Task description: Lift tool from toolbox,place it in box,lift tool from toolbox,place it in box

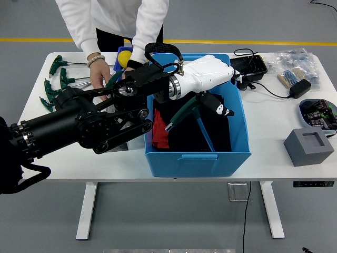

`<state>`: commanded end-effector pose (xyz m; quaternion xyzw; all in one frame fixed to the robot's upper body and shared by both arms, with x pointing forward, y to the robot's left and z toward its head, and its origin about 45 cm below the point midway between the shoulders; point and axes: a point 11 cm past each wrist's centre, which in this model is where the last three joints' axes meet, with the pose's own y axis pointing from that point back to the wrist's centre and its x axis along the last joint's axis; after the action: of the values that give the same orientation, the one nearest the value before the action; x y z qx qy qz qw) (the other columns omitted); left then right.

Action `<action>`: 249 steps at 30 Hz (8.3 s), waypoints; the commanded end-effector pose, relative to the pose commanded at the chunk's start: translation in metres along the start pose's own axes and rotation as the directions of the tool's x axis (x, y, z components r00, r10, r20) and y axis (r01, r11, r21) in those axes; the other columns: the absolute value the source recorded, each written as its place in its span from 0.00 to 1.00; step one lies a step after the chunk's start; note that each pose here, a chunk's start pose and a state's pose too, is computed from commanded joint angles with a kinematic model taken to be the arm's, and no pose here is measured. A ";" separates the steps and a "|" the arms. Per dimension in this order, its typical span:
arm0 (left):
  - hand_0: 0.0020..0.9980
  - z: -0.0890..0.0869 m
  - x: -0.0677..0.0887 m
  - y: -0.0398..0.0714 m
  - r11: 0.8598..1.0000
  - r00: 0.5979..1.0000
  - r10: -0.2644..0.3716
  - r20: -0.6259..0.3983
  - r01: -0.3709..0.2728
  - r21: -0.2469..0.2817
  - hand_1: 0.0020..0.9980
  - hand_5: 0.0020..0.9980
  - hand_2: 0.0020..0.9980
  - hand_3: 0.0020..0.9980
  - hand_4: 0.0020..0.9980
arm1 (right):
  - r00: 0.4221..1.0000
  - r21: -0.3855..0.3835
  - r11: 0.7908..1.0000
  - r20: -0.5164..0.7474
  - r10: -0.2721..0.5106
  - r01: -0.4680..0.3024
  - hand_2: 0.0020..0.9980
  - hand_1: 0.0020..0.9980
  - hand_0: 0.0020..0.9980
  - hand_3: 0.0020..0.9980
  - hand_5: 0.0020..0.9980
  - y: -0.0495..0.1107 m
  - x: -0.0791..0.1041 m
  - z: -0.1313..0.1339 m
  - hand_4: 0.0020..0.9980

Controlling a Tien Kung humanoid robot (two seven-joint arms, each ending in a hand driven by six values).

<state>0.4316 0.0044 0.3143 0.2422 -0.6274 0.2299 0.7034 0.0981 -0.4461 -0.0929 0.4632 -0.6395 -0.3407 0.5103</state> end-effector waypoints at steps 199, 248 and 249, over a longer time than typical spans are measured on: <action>0.60 -0.178 -0.074 0.104 0.680 0.678 -0.689 0.258 0.479 0.555 0.42 0.73 0.35 0.33 0.85 | 1.000 0.003 1.000 0.009 0.009 -0.009 0.71 0.64 0.68 0.57 0.73 0.000 0.003 -0.001 0.78; 0.18 -0.178 -0.040 0.093 0.846 0.819 -0.472 0.325 0.317 0.429 0.03 0.34 0.07 0.08 0.77 | 1.000 -0.005 1.000 0.021 0.010 -0.010 0.71 0.64 0.68 0.57 0.73 0.000 0.004 0.003 0.78; 0.18 -0.178 -0.039 0.093 0.849 0.825 -0.464 0.323 0.311 0.426 0.03 0.34 0.07 0.08 0.77 | 1.000 -0.005 1.000 0.021 0.010 -0.009 0.71 0.64 0.68 0.57 0.73 0.000 0.003 0.003 0.78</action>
<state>0.5063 0.1876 0.2638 0.5325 -0.6460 0.1325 0.5306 0.0950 -0.4495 -0.0924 0.4551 -0.6461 -0.3448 0.5065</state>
